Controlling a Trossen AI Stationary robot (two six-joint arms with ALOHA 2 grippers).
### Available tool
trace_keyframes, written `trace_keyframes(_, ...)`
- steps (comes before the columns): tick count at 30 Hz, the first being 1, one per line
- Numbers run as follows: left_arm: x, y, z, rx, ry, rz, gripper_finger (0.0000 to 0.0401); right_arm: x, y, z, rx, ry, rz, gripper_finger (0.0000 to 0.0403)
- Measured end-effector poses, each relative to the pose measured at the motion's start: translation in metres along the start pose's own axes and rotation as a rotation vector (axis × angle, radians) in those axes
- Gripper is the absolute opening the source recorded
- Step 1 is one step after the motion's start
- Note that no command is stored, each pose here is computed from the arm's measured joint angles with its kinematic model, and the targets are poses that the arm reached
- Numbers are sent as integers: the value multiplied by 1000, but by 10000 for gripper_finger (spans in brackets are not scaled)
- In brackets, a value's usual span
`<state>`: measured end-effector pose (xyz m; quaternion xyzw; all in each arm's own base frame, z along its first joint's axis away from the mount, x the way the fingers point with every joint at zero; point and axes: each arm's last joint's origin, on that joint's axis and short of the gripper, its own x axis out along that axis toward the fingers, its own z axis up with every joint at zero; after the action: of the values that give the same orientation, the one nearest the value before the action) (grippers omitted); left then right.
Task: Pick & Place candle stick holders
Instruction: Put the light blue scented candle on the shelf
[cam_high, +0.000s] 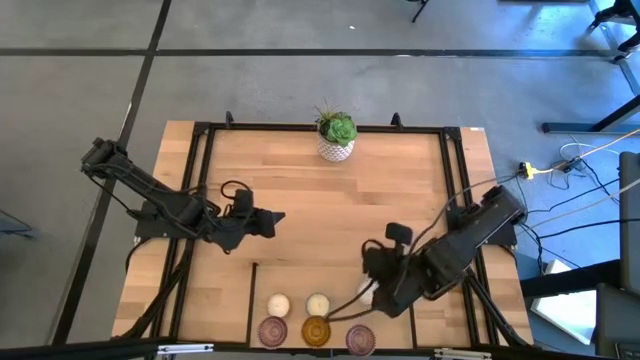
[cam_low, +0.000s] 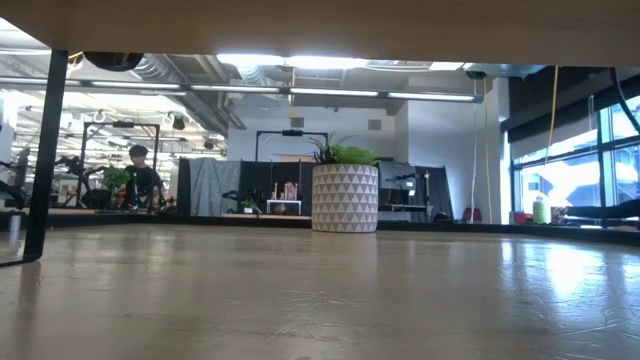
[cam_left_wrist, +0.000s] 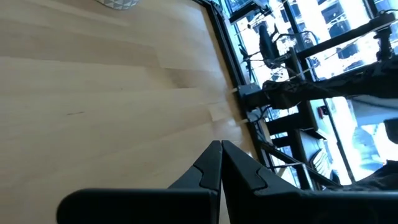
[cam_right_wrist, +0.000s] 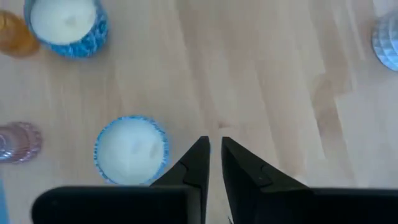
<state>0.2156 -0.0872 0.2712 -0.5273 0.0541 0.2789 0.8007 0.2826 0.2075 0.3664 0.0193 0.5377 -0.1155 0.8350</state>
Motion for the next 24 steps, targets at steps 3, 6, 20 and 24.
trace_keyframes(3, 2, 1, -2, 3, 2, 6, 2, -7, -10, 5, 19, 62, 116, 36)
trace_keyframes(6, 5, 3, -6, 0, 9, 22, 2, -16, -6, 11, -95, 56, 344, 9)
trace_keyframes(20, 10, 7, -6, 42, 16, 59, 2, -30, 14, -4, -179, -65, 355, 1)
trace_keyframes(24, 13, 7, -2, 78, 3, 65, 2, -19, 15, -8, -105, -106, 335, 1)
